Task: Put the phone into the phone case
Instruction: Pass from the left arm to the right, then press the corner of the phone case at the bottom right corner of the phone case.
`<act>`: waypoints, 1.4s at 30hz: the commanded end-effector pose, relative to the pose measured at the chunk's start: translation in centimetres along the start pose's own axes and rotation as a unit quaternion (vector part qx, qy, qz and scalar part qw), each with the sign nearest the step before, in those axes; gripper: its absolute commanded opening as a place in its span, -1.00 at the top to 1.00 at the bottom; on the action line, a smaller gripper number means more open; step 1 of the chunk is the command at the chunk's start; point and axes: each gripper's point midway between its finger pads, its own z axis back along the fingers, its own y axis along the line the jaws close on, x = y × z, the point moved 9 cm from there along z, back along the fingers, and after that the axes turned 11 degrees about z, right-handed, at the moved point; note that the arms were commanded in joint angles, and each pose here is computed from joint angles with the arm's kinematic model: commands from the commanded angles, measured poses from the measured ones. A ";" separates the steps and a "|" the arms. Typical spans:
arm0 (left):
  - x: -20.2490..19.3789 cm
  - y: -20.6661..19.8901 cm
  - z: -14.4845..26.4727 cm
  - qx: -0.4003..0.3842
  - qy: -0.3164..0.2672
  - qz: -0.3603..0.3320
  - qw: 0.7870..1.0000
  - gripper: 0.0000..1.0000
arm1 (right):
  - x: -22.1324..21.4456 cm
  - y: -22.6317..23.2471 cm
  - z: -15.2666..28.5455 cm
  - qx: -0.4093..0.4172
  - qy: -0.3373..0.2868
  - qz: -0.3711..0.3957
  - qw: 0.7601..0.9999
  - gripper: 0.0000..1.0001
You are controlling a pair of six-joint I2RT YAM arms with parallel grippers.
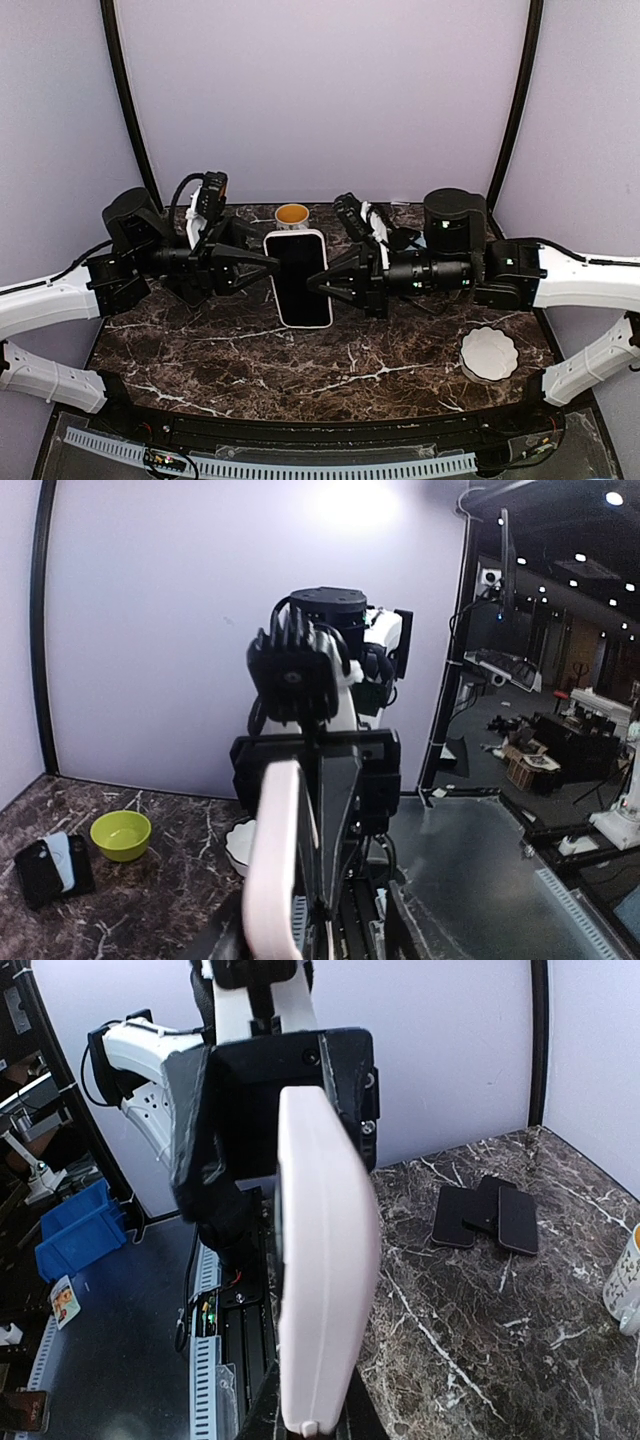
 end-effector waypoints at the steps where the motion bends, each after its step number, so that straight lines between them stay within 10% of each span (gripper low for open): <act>1: -1.6 -0.2 -0.1 -0.019 0.011 -0.012 1.000 -0.04 | 5.5 -0.1 2.8 -0.020 -0.127 0.029 0.991 1.00; 5: -2.8 0.0 -0.6 -0.019 0.024 -0.001 1.000 0.00 | 6.5 0.1 3.3 -0.018 -0.155 0.037 0.987 1.00; 16: -2.8 -0.2 -1.3 -0.032 0.026 0.003 0.999 1.00 | 6.4 0.0 2.7 -0.010 -0.151 0.032 0.988 0.98; 19: -1.9 -0.8 -0.9 -0.027 0.002 -0.006 1.000 1.00 | 5.1 -0.1 2.3 -0.015 -0.126 0.023 0.992 0.12; 22: -0.6 -1.4 -0.5 -0.017 -0.024 -0.024 0.999 1.00 | 2.9 -0.5 1.7 -0.024 -0.091 0.003 0.996 -0.11; 38: 0.9 -1.7 -0.8 -0.020 -0.032 -0.021 0.999 1.00 | -0.6 -0.4 1.0 -0.005 -0.077 -0.034 0.996 1.00; 42: 0.8 -1.6 -0.8 -0.018 -0.030 -0.020 0.999 1.00 | -0.4 -0.6 1.2 -0.010 -0.075 -0.033 0.997 0.81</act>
